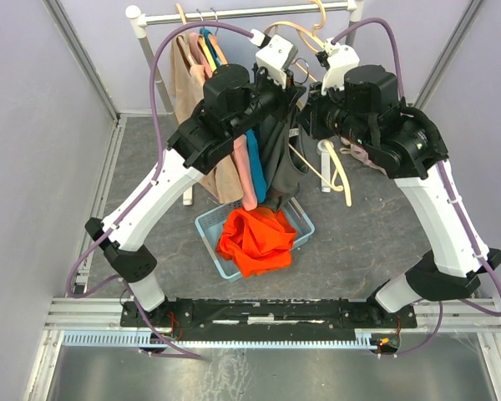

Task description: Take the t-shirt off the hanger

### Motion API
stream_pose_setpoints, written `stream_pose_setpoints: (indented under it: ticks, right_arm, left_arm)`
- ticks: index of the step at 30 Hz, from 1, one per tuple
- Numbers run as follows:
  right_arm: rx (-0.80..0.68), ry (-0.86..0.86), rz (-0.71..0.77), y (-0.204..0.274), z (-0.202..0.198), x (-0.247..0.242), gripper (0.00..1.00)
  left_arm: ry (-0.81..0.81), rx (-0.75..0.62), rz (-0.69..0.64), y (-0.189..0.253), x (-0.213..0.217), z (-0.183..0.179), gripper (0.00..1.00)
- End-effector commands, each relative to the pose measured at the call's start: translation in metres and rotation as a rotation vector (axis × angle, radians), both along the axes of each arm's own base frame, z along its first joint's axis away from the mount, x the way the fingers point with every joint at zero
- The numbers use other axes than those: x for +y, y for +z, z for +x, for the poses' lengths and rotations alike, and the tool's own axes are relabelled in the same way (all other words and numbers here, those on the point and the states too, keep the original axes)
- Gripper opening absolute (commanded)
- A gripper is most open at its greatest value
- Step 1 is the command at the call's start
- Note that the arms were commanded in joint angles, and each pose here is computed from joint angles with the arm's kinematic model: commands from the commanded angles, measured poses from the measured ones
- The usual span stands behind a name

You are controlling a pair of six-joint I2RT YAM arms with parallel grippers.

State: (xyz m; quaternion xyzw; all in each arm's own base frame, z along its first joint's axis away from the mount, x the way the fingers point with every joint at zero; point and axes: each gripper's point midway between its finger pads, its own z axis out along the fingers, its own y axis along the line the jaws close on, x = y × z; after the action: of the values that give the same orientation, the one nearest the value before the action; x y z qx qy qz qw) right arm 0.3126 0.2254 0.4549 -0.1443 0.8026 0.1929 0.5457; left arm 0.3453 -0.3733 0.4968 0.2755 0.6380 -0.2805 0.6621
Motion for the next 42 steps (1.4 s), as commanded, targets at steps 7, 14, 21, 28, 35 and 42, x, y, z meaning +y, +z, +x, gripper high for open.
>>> stream_pose_setpoints:
  ticks: [7, 14, 21, 28, 35, 42]
  right_arm:
    - [-0.147, -0.058, 0.074, 0.046, -0.009, -0.024, 0.01]
    - [-0.177, -0.065, 0.078, 0.053, -0.013, -0.031, 0.01]
    - [-0.196, -0.063, 0.092, 0.054, -0.016, -0.034, 0.01]
    - [-0.208, -0.044, 0.121, 0.058, -0.02, -0.031, 0.01]
    - [-0.209, -0.025, 0.143, 0.061, -0.022, -0.027, 0.01]
    - [-0.209, -0.018, 0.154, 0.063, -0.023, -0.026, 0.01]
  left_arm:
    - [0.046, -0.017, -0.114, 0.035, 0.017, -0.005, 0.57]
    - [0.002, -0.012, -0.128, 0.027, 0.029, -0.024, 0.61]
    - [-0.072, -0.02, -0.149, 0.014, 0.033, -0.046, 0.63]
    - [-0.136, 0.024, -0.123, -0.006, 0.018, -0.049, 0.64]
    - [-0.135, 0.015, -0.133, -0.007, 0.011, -0.042, 0.65]
    - [-0.096, 0.014, -0.123, -0.009, 0.004, -0.026, 0.6]
